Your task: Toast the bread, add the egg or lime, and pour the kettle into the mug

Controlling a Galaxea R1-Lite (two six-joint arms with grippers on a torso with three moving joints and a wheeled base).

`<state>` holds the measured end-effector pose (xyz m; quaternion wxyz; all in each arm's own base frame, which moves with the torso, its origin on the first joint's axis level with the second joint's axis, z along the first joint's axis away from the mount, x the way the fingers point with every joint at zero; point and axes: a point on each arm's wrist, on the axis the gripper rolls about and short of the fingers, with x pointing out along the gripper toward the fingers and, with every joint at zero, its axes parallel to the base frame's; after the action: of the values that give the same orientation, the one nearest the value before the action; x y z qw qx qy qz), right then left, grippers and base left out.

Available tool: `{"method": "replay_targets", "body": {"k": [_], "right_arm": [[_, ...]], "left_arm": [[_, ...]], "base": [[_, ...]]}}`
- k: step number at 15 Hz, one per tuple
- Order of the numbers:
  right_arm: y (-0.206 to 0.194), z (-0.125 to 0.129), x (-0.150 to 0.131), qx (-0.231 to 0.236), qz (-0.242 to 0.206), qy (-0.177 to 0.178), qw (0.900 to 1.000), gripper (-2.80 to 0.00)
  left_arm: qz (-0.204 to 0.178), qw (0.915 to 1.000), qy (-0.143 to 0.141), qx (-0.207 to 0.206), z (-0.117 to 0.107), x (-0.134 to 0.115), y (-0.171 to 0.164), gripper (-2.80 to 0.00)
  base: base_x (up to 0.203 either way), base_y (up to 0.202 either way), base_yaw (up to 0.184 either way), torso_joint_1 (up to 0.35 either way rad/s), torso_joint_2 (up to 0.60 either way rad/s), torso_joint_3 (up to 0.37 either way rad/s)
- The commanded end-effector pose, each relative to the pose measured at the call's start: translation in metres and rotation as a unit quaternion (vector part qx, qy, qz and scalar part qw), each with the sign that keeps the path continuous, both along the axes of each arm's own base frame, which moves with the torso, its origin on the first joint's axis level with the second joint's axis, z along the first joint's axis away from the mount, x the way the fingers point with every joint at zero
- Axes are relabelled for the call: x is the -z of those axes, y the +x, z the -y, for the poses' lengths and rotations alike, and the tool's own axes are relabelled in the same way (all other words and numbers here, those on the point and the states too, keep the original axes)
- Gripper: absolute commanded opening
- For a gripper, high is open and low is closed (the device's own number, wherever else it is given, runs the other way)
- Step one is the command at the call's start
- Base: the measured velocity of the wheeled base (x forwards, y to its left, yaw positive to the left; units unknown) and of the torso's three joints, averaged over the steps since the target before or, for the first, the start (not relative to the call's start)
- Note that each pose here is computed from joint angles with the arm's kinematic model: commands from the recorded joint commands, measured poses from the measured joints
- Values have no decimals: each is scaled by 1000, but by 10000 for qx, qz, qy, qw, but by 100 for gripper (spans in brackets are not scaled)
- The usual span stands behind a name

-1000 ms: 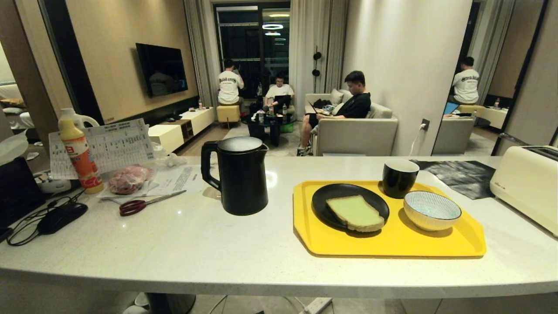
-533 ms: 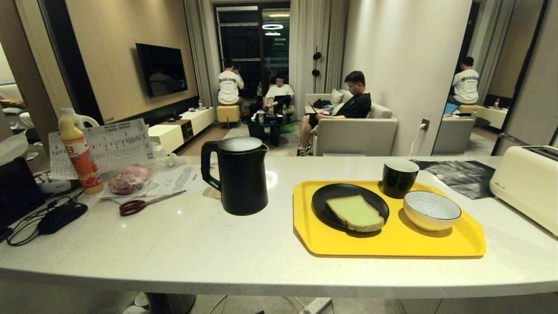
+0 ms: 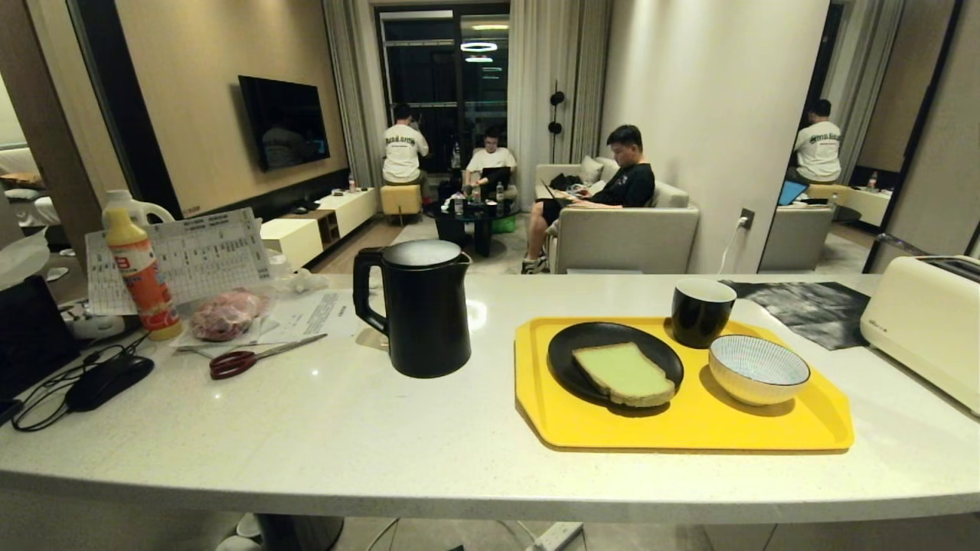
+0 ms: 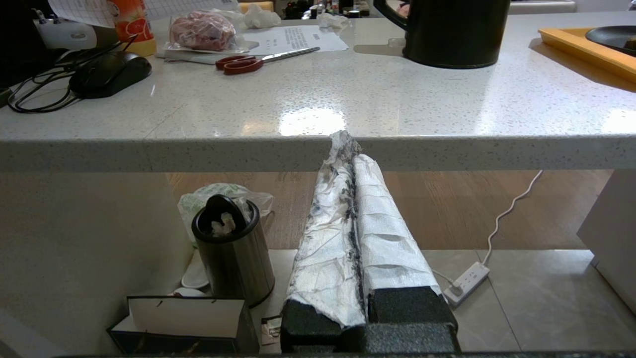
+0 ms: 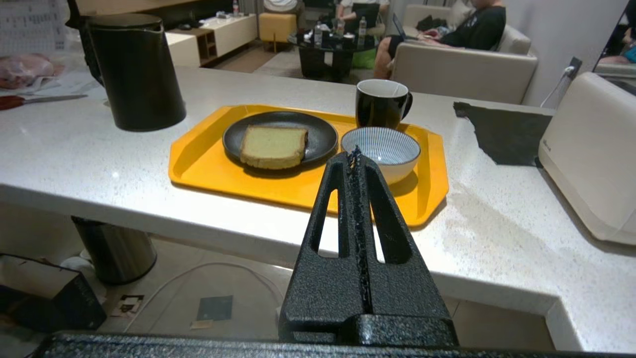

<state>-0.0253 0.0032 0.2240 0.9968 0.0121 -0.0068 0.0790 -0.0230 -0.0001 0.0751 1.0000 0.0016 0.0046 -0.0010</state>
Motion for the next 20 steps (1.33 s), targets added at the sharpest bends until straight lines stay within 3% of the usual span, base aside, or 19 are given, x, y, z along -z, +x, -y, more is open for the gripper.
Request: {"method": "replay_targets", "body": {"k": [1, 5, 8, 10, 13, 17, 20], "right_arm": [[36, 0, -32, -17, -426, 11, 9991, -280], [80, -1, -72, -68, -657, 60, 9978, -280], [108, -7, -70, -373, -1199, 14, 9921, -280], [121, -15, -70, -669, -1680, -67, 9835, -280], [154, -22, -65, -726, -2252, -140, 9715, -280], [176, -27, -54, -847, -2659, -177, 9601, -280], [186, -29, -55, -804, -2730, -178, 9585, -280]], "left_arm": [[15, 10000, -1, -2, 0, 0, 0, -280], [15, 10000, -1, -2, 0, 0, 0, -280], [15, 10000, -1, -2, 0, 0, 0, -280], [15, 10000, -1, -2, 0, 0, 0, -280], [15, 10000, -1, -2, 0, 0, 0, -280], [15, 10000, -1, -2, 0, 0, 0, -280], [15, 10000, -1, -2, 0, 0, 0, -280]], "base": [[0, 0, 0, 0, 0, 0], [0, 0, 0, 0, 0, 0], [0, 0, 0, 0, 0, 0], [0, 0, 0, 0, 0, 0], [0, 0, 0, 0, 0, 0], [0, 0, 0, 0, 0, 0], [0, 0, 0, 0, 0, 0]]}}
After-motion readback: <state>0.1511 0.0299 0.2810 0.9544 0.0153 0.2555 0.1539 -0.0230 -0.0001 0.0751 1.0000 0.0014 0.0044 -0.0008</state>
